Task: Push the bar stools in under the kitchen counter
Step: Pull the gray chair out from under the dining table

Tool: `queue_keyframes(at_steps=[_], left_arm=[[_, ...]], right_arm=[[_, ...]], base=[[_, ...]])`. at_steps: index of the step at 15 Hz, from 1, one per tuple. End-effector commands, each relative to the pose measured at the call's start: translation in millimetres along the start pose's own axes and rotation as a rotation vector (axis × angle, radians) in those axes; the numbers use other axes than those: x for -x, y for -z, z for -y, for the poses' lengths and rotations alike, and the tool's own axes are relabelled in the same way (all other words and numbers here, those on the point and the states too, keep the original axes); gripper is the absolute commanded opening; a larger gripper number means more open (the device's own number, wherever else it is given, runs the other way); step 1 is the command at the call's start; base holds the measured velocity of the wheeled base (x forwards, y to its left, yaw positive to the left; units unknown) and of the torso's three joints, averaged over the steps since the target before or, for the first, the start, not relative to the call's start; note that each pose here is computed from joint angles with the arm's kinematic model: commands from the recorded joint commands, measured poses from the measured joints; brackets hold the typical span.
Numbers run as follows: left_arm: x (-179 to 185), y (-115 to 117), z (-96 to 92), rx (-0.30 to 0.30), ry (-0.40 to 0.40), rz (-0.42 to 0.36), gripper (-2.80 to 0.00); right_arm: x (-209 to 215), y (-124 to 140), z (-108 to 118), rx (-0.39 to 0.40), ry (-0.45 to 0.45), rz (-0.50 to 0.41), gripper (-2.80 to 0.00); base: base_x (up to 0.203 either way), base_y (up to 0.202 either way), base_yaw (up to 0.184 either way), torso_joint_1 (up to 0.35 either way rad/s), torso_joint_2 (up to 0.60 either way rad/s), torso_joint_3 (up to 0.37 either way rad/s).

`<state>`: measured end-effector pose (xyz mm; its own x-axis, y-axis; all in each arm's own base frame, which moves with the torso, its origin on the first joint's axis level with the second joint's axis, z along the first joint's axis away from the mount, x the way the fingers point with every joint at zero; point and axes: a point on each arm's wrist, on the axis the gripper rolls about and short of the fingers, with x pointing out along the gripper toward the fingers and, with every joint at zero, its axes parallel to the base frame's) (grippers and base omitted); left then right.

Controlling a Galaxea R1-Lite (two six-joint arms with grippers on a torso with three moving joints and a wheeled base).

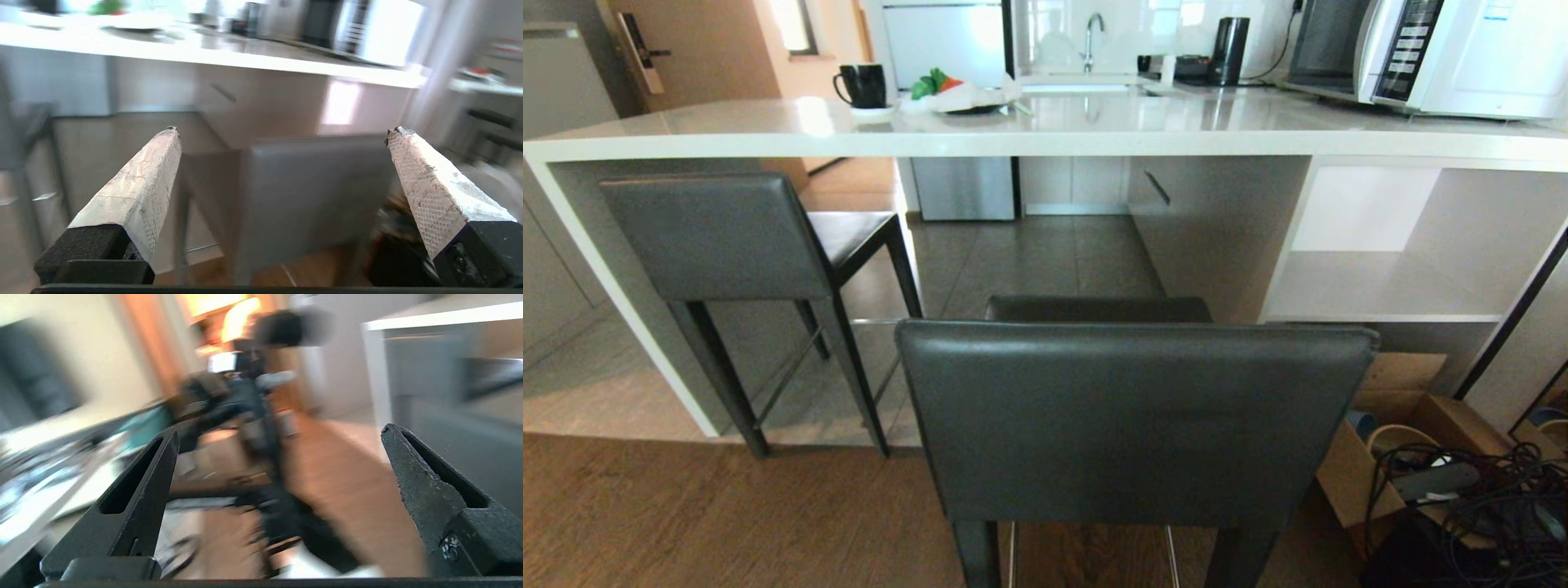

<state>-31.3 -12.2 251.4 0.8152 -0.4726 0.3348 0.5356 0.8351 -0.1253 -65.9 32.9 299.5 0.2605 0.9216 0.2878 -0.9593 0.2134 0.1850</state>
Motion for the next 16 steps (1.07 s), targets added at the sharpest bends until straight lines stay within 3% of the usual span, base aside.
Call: queue_keyframes(at_steps=[1,3,4,6,9,10,13,16], left_arm=[[17.8,4.3,10.6,-0.016,0.077,0.016,0.0],[33.5,8.3,17.4,0.022,0.162,-0.04,0.0],[39.8,11.0,20.1,0.038,0.174,-0.065,0.0],[49.4,14.5,24.5,0.033,0.177,-0.054,0.0],[63.2,25.6,28.8,0.042,0.17,-0.071,0.0],[65.9,29.4,29.1,0.042,0.169,-0.07,0.0],[66.8,46.0,23.9,0.05,0.134,-0.086,0.0],[62.7,71.5,10.1,-0.001,0.001,-0.112,0.0]], right_arm=[[7.9,6.0,-38.0,0.061,-0.08,-0.015,0.0],[15.8,16.7,-61.6,0.07,-0.123,-0.048,0.0],[16.9,13.8,-69.1,0.034,-0.14,-0.059,0.0],[18.3,8.9,-80.6,0.041,-0.165,-0.068,0.0],[40.9,-0.1,-88.0,-0.001,-0.297,-0.143,0.0],[43.8,2.4,-91.3,0.001,-0.302,-0.153,0.0],[47.4,37.7,-99.9,0.033,-0.248,-0.148,0.0],[49.5,54.7,-86.9,-0.012,-0.231,-0.147,0.0]], base=[[0.0,0.0,0.0,0.0,0.0,0.0],[0.0,0.0,0.0,0.0,0.0,0.0],[0.0,0.0,0.0,0.0,0.0,0.0],[0.0,0.0,0.0,0.0,0.0,0.0],[0.0,0.0,0.0,0.0,0.0,0.0],[0.0,0.0,0.0,0.0,0.0,0.0],[0.0,0.0,0.0,0.0,0.0,0.0],[0.0,0.0,0.0,0.0,0.0,0.0]])
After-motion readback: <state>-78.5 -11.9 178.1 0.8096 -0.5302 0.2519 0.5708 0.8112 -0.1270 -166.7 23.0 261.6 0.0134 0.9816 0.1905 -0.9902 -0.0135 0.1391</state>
